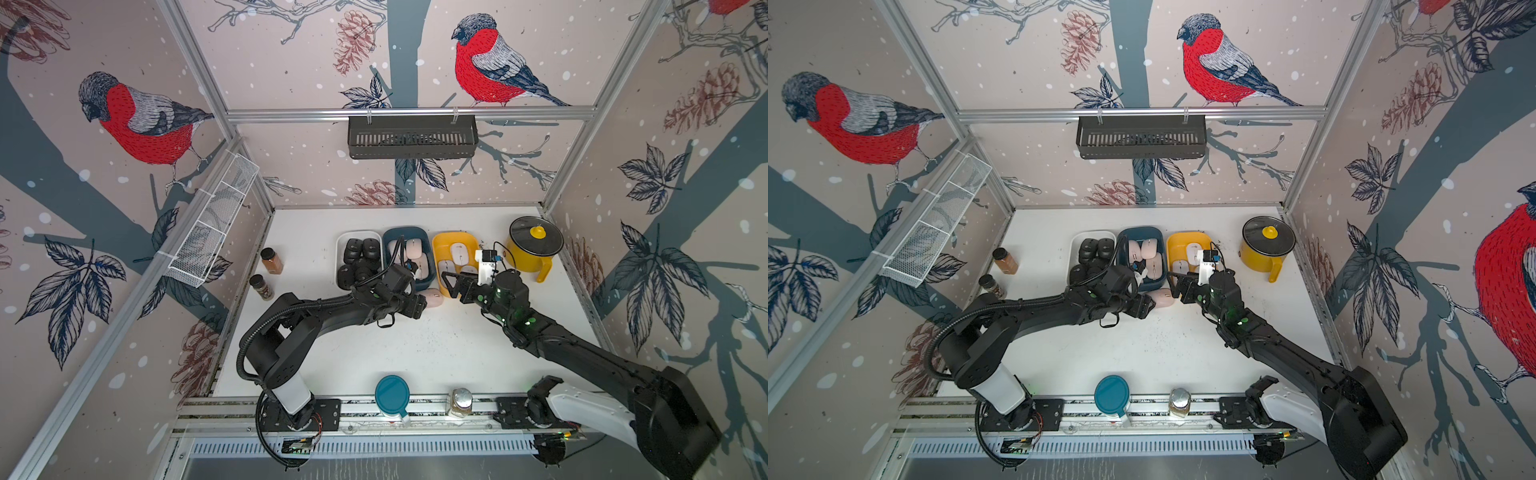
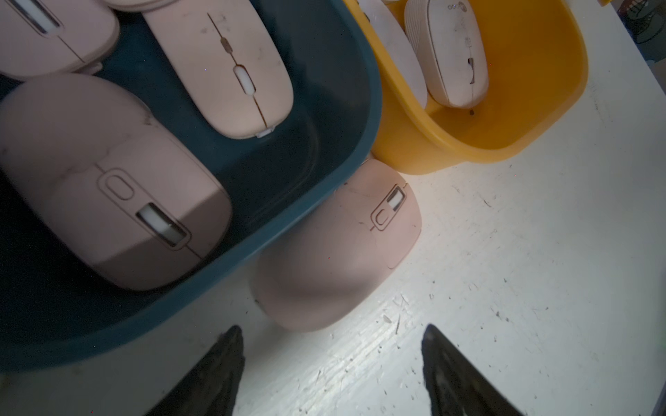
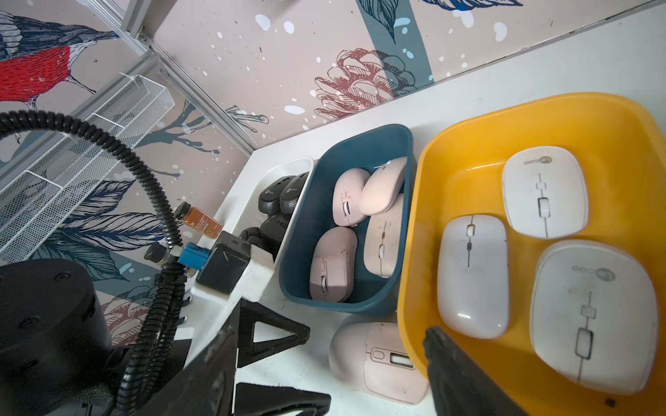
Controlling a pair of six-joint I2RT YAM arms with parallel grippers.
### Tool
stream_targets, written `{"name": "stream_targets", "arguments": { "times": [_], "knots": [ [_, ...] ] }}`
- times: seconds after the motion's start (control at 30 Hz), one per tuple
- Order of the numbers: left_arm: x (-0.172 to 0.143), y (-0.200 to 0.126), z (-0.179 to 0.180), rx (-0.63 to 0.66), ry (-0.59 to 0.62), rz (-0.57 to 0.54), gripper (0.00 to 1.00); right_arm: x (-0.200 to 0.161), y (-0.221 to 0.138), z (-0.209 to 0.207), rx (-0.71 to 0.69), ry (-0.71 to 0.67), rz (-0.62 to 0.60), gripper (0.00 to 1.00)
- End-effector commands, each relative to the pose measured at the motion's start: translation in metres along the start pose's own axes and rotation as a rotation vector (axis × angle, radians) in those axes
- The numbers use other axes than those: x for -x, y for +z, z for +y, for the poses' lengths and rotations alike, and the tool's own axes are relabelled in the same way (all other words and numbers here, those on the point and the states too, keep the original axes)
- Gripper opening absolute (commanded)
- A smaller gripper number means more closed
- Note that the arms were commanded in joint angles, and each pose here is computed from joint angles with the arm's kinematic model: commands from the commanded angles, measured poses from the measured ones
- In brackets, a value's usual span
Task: Place the mice by color into the storage box
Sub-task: Adjust the mouse at the center of the board.
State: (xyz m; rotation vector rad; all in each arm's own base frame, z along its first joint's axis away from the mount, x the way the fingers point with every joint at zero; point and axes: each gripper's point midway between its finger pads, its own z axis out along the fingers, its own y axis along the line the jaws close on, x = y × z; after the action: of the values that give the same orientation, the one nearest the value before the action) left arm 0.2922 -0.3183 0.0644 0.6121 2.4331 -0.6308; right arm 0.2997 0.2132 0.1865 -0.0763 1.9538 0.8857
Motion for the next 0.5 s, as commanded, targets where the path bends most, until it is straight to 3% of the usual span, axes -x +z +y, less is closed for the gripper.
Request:
{"name": "stream_targets", "arguments": {
  "times": [0.0, 0.47],
  "knots": [
    [0.014, 0.005, -0.007, -0.030, 0.038, -0.038, 0.77, 0.005, 0.001, 0.004, 0.023, -0.002, -0.016, 0.82],
    [0.024, 0.029, -0.018, -0.082, 0.090, -0.022, 0.78, -0.001, 0.003, -0.001, 0.024, 0.019, 0.001, 0.82]
  ]
}}
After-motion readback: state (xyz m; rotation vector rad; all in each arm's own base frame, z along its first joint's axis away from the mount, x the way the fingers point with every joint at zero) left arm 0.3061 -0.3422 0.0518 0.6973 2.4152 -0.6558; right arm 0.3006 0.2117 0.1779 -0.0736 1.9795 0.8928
